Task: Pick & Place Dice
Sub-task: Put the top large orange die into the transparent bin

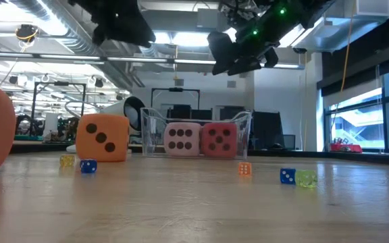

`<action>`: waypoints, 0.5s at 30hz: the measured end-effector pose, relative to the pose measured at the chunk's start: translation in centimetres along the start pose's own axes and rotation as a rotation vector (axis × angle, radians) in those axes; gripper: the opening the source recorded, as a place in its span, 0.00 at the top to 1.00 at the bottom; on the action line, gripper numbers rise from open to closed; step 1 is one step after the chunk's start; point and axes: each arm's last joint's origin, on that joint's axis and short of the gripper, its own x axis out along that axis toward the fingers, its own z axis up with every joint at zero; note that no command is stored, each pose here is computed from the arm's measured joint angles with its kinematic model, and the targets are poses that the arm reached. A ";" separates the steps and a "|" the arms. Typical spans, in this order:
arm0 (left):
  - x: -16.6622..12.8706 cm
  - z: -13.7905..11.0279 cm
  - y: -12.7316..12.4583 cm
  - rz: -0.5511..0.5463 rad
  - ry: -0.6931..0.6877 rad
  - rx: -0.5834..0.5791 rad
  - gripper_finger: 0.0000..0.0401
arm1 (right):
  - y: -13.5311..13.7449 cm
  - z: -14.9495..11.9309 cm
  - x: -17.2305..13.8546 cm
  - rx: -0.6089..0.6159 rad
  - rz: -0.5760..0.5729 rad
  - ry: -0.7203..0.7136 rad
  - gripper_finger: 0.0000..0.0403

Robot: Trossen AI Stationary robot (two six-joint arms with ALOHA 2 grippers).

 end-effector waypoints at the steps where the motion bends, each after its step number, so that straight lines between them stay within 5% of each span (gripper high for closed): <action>1: 0.1 0.4 0.7 0.009 0.004 -0.070 0.72 | 0.0 0.0 0.0 -0.017 0.000 0.001 0.40; 8: 0.6 1.3 5.2 0.035 0.201 -0.584 0.61 | -0.1 -0.5 0.0 -0.140 -0.008 0.035 0.40; 15: 1.7 1.3 6.8 0.032 0.366 -0.879 0.58 | -0.3 -0.8 0.0 -0.165 -0.013 0.059 0.40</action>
